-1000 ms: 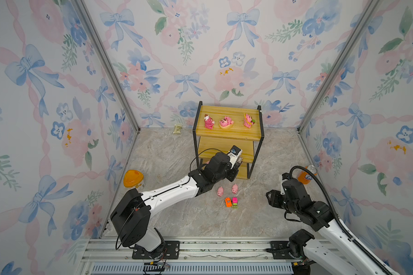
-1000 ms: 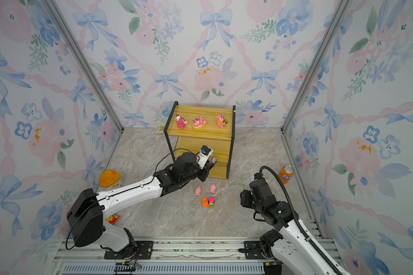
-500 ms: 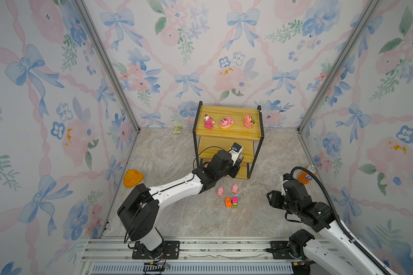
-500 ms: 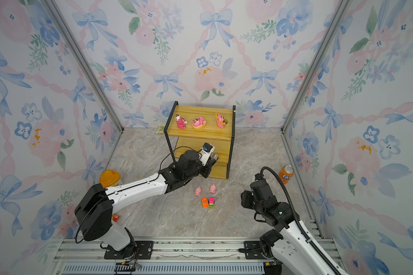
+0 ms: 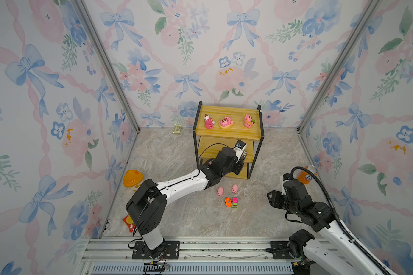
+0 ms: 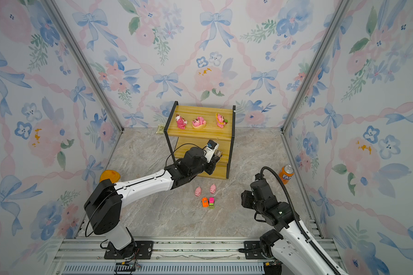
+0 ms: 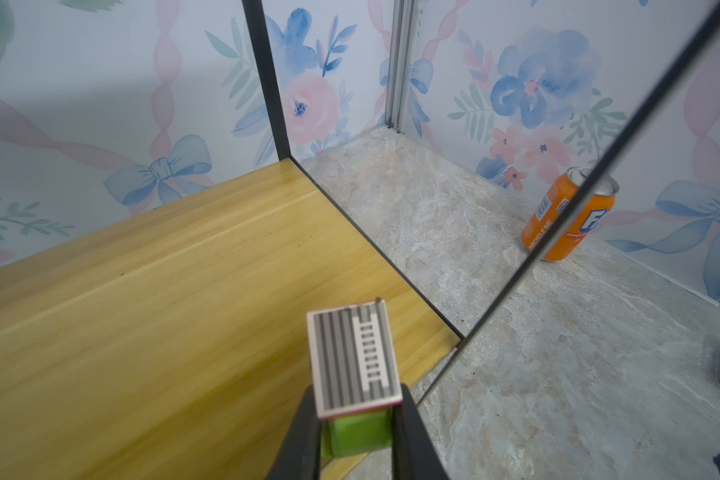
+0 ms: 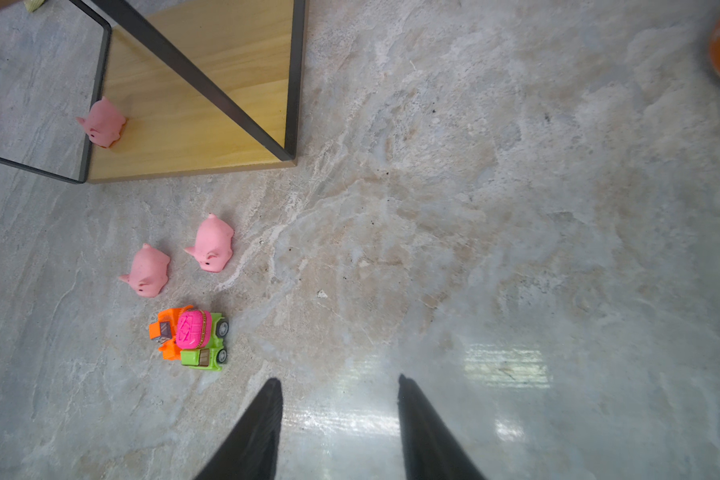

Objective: Place and organize the plastic toys onto the shelf
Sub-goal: 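Lift the green truck with the left gripper up toward the middle shelf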

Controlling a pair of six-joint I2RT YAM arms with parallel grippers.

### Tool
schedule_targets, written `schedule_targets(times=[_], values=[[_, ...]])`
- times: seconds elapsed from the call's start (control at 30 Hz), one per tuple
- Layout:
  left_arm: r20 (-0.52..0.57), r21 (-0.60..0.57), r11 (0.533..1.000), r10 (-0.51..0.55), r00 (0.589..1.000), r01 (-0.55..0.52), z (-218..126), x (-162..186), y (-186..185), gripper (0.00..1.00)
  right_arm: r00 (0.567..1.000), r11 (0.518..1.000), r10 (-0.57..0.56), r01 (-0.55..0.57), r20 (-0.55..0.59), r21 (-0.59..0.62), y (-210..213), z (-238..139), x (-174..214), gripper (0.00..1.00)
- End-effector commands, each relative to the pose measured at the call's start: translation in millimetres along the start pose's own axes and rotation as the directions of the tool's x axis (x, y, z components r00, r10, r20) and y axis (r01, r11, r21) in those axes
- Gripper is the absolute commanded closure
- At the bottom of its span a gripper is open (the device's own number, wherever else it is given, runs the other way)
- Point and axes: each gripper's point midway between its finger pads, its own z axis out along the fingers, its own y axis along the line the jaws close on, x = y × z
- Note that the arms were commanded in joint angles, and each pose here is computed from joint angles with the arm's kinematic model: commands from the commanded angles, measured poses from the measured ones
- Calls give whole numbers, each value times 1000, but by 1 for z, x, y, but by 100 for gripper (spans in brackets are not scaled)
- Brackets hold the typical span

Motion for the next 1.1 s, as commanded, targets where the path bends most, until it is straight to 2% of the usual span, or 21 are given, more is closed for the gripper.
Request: schedule_targets(times=[0.0, 0.57, 1.07], values=[[1, -7, 1000, 23, 1000, -23, 5, -4, -2, 85, 1000, 1000, -8, 8, -19, 20, -6, 1, 5, 52], [-33, -10, 999, 45, 998, -45, 21, 2, -6, 84, 1000, 1000, -2, 2, -23, 24, -10, 2, 7, 52], [-35, -31, 999, 40, 999, -42, 20, 2, -3, 82, 1000, 1000, 7, -7, -17, 23, -11, 0, 7, 52]])
